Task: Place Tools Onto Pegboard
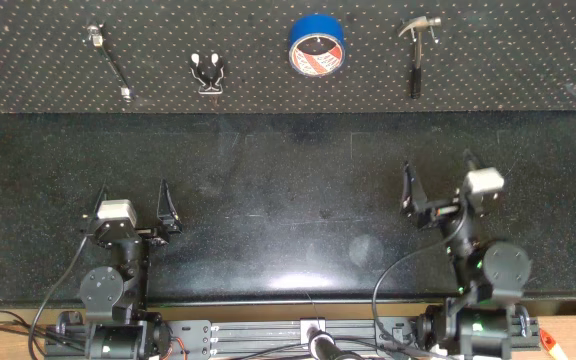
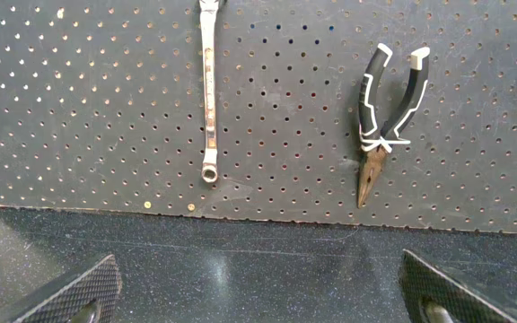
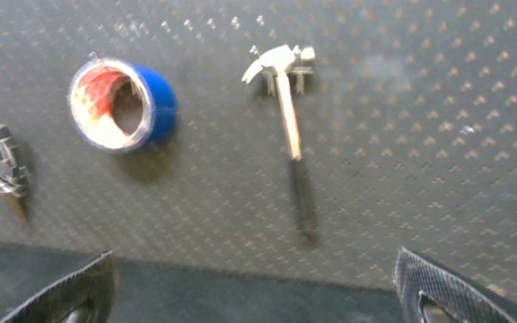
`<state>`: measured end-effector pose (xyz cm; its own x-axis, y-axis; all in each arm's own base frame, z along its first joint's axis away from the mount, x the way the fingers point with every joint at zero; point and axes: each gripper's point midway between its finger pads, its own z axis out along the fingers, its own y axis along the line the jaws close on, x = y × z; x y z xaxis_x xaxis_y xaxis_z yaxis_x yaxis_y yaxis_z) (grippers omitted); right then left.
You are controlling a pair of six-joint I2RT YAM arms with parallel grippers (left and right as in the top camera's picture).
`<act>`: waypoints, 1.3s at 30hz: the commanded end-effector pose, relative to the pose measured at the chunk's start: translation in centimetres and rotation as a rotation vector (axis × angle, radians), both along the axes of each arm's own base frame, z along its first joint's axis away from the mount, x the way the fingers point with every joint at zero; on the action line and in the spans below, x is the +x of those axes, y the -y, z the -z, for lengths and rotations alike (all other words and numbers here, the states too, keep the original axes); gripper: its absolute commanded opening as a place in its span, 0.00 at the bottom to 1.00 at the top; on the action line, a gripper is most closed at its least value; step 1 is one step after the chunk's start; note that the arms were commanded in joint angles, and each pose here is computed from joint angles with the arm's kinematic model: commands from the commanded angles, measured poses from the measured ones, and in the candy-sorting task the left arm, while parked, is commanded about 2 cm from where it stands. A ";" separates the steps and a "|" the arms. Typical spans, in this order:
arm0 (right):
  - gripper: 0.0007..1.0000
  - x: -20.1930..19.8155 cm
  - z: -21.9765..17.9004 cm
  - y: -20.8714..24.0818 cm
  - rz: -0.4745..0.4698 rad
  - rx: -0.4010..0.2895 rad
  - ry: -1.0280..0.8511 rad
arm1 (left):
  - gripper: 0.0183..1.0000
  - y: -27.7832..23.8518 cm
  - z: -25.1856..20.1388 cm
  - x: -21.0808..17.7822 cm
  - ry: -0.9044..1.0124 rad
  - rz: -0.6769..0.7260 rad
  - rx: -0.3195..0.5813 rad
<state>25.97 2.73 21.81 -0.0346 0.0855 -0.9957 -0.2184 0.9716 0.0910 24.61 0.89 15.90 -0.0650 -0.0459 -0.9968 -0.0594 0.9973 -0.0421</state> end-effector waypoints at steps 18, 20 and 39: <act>1.00 -1.7 5.8 -0.7 0.024 -0.202 -0.002 | 1.00 -0.1 0.1 0.0 -0.002 -0.007 -0.004; 1.00 -1.7 5.7 -0.8 0.022 -0.201 0.000 | 1.00 -0.1 0.1 0.0 -0.002 -0.007 -0.004; 1.00 -1.7 5.7 -0.8 0.022 -0.201 0.001 | 1.00 -0.1 0.1 0.0 -0.002 -0.007 -0.004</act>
